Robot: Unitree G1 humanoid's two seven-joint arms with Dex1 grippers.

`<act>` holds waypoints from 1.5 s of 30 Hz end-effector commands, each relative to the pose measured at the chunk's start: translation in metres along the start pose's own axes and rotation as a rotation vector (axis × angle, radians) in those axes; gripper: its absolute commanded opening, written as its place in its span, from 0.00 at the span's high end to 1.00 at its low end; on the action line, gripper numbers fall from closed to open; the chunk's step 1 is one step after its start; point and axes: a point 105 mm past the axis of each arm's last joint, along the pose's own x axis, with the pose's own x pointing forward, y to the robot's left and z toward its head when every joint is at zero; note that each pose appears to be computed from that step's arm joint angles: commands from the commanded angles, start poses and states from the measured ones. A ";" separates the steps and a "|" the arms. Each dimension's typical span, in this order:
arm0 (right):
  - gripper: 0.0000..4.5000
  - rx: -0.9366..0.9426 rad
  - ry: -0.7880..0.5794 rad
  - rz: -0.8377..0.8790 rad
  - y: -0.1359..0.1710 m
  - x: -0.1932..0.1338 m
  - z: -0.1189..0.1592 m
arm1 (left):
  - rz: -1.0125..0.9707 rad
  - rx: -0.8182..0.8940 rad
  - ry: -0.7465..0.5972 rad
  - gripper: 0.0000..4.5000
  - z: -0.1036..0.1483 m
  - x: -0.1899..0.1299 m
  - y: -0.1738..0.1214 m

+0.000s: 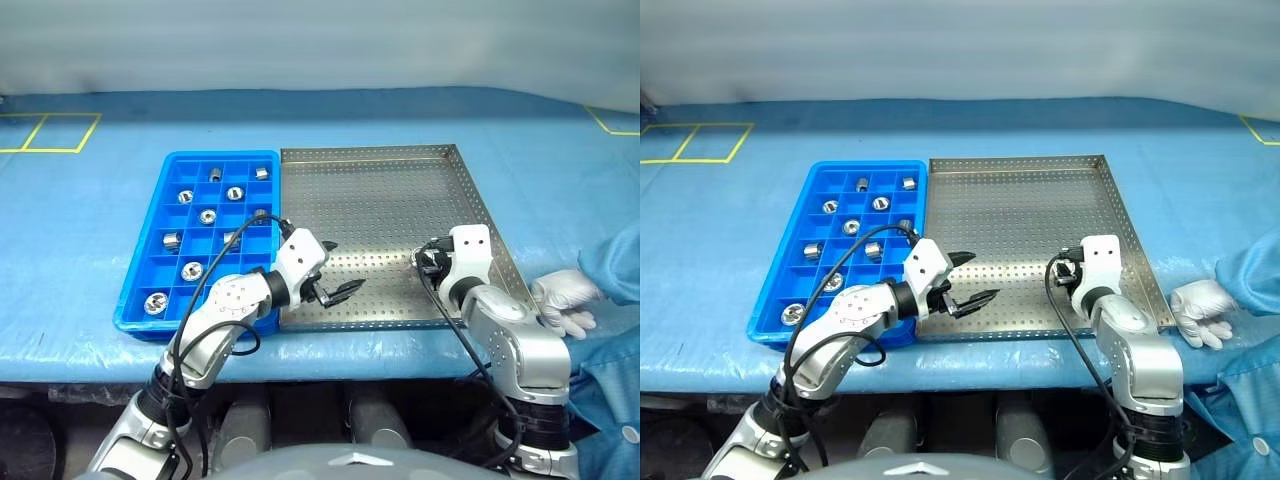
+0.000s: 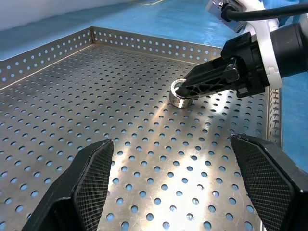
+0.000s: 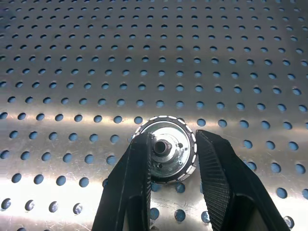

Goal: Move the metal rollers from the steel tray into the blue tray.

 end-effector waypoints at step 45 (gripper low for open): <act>0.36 -0.174 -0.237 0.750 0.165 -0.003 0.061 | 0.417 0.069 0.143 0.06 0.002 -0.098 0.027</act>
